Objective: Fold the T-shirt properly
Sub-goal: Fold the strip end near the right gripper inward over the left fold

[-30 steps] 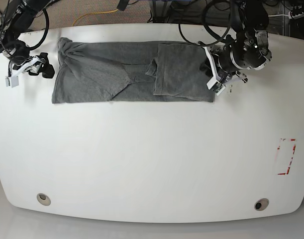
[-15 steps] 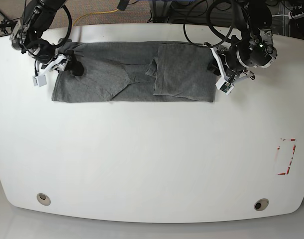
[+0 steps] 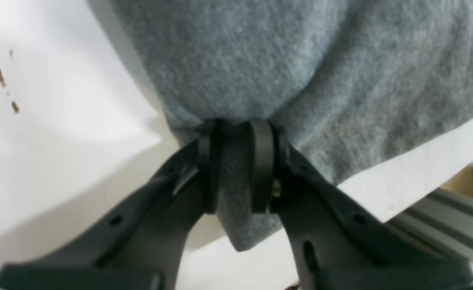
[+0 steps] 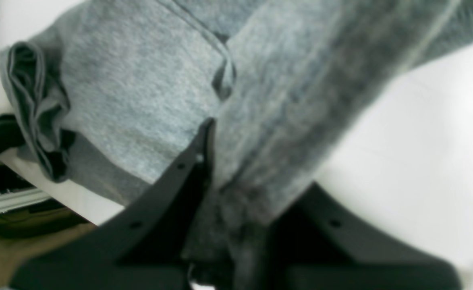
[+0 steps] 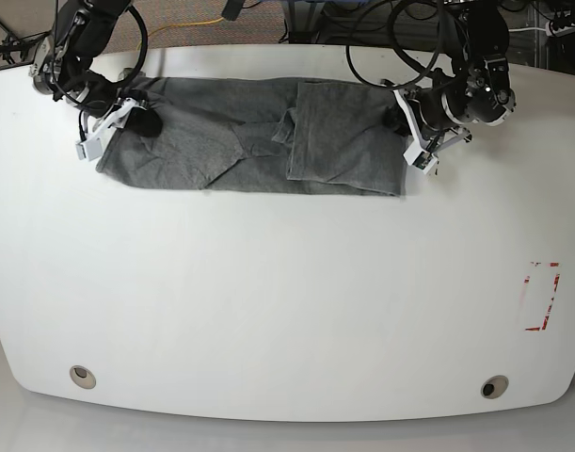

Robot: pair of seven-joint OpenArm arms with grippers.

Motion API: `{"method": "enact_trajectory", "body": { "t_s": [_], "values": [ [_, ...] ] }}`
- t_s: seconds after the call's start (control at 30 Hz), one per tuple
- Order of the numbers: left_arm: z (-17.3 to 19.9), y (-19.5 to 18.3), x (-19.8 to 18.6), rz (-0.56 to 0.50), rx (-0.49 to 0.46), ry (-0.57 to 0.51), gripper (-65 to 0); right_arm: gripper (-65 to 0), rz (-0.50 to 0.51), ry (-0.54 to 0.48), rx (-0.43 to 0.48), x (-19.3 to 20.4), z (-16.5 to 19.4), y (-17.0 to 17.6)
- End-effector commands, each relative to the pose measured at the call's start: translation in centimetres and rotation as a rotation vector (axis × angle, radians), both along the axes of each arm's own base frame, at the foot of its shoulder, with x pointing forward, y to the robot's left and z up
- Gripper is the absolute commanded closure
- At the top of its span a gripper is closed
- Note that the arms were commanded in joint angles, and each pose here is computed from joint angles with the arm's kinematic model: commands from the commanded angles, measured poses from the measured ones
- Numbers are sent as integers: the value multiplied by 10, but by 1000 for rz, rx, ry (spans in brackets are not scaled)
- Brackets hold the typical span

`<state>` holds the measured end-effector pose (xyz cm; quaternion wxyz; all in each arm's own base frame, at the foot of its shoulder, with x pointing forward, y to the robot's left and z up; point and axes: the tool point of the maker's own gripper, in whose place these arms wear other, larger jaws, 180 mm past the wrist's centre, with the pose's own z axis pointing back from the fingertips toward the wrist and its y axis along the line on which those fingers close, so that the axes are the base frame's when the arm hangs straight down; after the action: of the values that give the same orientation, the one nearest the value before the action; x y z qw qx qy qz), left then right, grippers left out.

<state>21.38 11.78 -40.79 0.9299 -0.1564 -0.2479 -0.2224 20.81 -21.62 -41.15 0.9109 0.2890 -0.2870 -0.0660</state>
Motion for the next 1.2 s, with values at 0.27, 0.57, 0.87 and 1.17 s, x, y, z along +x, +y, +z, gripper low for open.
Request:
{"method": "enact_trajectory", "body": {
  "t_s": [0.27, 0.57, 0.87, 1.17],
  "values": [
    [-8, -7, -3, 6, -35, 23, -103, 0, 105, -248, -166, 22, 83, 25],
    [-29, -25, -15, 26, -98, 101, -103, 0, 290, -339, 18, 24, 102, 143],
    [-29, -37, -15, 26, -128, 107, -103, 0, 399, -358, 53, 28, 107, 192],
    [-29, -32, -15, 22, -115, 102, -103, 0, 490, -403, -16, 44, 115, 218]
  ]
}}
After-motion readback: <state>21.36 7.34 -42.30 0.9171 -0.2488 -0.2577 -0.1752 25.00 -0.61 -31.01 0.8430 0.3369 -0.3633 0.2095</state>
